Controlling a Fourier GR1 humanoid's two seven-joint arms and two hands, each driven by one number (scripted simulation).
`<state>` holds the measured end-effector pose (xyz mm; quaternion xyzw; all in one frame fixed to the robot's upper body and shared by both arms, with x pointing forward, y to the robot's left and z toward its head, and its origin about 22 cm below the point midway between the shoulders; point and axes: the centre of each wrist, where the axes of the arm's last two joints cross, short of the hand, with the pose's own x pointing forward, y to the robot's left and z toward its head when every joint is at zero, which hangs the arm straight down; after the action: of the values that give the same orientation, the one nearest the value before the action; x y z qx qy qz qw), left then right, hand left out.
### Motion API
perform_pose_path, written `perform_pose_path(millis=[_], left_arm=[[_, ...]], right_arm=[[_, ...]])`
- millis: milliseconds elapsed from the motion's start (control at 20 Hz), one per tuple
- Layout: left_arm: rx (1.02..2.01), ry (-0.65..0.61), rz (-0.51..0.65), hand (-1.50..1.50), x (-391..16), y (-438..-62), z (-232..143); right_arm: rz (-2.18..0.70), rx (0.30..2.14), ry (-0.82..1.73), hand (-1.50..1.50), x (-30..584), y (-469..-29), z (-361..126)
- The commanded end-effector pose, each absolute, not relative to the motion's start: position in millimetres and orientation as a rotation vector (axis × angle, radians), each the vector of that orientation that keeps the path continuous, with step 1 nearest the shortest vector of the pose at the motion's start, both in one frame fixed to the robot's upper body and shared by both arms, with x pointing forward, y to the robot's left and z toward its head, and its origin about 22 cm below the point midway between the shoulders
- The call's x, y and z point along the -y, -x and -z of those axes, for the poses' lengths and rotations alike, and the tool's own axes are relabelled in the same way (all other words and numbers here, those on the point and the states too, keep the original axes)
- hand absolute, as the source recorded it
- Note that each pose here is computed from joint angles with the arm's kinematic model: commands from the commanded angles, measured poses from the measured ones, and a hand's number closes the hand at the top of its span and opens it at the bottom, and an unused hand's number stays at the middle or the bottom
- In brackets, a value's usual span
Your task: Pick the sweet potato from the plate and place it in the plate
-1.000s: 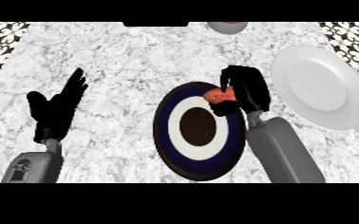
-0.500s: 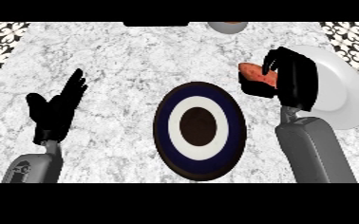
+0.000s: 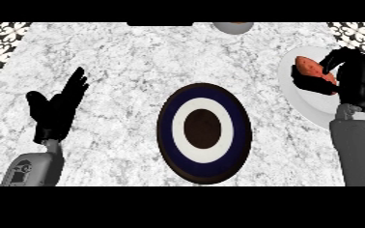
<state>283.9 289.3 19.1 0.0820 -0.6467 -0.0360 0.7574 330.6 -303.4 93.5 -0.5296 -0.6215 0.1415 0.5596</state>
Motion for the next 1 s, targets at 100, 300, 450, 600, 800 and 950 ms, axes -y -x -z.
perform_pose_path(millis=[100, 300, 450, 600, 800, 950], left_arm=[[1.411, -0.149, 0.085, 0.00, -292, -272, -17], [1.410, -0.191, 0.107, 0.00, -275, -281, -12], [1.412, -0.168, 0.091, 0.00, -287, -278, -18], [1.404, -0.152, 0.094, 0.00, -275, -290, -35], [1.417, -0.131, 0.098, 0.00, -261, -273, -24], [1.411, -0.176, 0.084, 0.00, -286, -282, -26]], right_arm=[[-0.329, 1.395, 1.283, 1.50, 355, -336, -72], [-0.393, 1.280, 1.254, 1.50, 398, -344, -64], [-0.471, 1.240, 1.156, 1.50, 421, -339, -51], [-0.354, 1.216, 1.003, -1.50, 416, -336, -21], [-0.450, 1.319, 0.969, -1.50, 440, -341, -36], [-0.429, 1.449, 1.038, -1.50, 441, -341, -36]])
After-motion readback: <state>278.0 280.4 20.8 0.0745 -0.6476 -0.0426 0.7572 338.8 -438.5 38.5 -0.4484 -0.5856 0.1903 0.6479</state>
